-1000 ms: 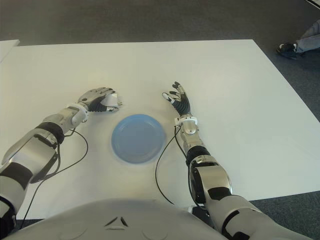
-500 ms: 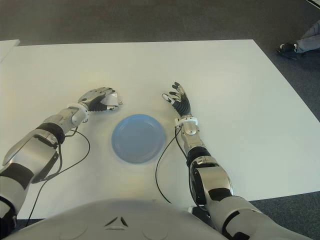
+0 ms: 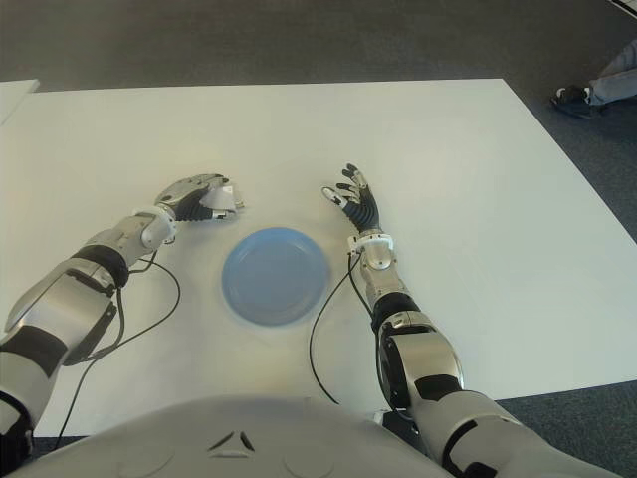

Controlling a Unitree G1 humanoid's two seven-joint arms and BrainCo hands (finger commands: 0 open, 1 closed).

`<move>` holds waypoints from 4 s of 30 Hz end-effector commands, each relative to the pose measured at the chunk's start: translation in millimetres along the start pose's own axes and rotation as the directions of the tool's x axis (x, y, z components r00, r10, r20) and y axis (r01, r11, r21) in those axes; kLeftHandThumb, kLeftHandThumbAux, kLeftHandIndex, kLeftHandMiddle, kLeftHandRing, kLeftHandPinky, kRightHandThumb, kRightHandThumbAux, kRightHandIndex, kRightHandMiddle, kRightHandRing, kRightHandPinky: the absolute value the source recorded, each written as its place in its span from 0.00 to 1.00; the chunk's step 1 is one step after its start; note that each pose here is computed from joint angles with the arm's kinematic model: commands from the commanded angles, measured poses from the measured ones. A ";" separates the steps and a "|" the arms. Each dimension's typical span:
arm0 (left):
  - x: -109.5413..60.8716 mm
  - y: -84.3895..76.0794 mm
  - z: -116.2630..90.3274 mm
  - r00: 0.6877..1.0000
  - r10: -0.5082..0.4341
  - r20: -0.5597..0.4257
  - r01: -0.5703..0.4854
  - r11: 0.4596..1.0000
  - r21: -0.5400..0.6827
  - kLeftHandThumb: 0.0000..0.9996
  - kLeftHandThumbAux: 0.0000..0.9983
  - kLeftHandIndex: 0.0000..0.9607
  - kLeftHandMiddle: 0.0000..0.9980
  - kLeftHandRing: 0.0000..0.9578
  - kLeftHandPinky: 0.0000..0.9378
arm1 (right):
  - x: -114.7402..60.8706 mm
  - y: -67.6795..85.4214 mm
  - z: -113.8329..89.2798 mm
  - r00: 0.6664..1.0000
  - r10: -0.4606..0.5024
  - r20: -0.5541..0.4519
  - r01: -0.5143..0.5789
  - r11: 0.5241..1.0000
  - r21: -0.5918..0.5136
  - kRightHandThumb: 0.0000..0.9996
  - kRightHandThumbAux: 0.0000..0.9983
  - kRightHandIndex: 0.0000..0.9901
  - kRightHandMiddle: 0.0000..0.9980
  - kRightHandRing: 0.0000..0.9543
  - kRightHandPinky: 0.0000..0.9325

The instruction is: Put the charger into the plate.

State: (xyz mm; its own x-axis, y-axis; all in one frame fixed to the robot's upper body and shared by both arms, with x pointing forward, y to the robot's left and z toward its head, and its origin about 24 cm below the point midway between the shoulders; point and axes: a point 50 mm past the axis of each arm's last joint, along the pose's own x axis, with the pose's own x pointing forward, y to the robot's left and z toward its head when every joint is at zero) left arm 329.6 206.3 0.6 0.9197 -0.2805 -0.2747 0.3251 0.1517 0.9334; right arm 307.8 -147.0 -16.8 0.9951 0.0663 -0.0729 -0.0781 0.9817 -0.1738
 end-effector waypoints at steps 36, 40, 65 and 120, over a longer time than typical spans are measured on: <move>-15.3 -2.1 9.3 0.961 0.228 0.154 -0.223 0.974 -0.049 0.73 0.70 0.46 0.82 0.86 0.86 | -29.3 6.1 -49.2 0.965 0.026 -0.260 -0.031 0.999 -0.012 0.04 0.52 0.00 0.16 0.23 0.16; -15.9 -0.3 11.0 0.954 0.242 0.179 -0.238 0.970 -0.046 0.73 0.70 0.46 0.83 0.86 0.87 | -28.9 5.7 -49.2 0.964 0.027 -0.263 -0.031 0.999 -0.012 0.04 0.52 0.00 0.16 0.23 0.16; -28.1 48.7 38.0 0.820 0.487 0.302 -0.433 0.872 -0.230 0.75 0.70 0.46 0.86 0.89 0.89 | -28.8 5.7 -48.9 0.966 0.025 -0.259 -0.029 1.000 -0.009 0.06 0.56 0.00 0.17 0.25 0.19; -56.9 32.7 84.4 0.753 0.395 0.525 -0.359 0.917 -0.176 0.75 0.70 0.46 0.86 0.90 0.93 | -27.8 5.9 -48.4 0.965 0.042 -0.260 -0.048 0.999 -0.014 0.08 0.57 0.00 0.18 0.24 0.18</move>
State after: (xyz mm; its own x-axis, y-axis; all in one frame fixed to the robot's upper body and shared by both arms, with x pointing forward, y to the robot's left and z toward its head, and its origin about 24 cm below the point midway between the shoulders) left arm 275.2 147.7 73.1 0.7226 -0.6213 0.3030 -0.0124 0.4266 0.9044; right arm 311.4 -148.7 -16.1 0.9944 0.0642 -0.0843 -0.0793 0.9785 -0.1904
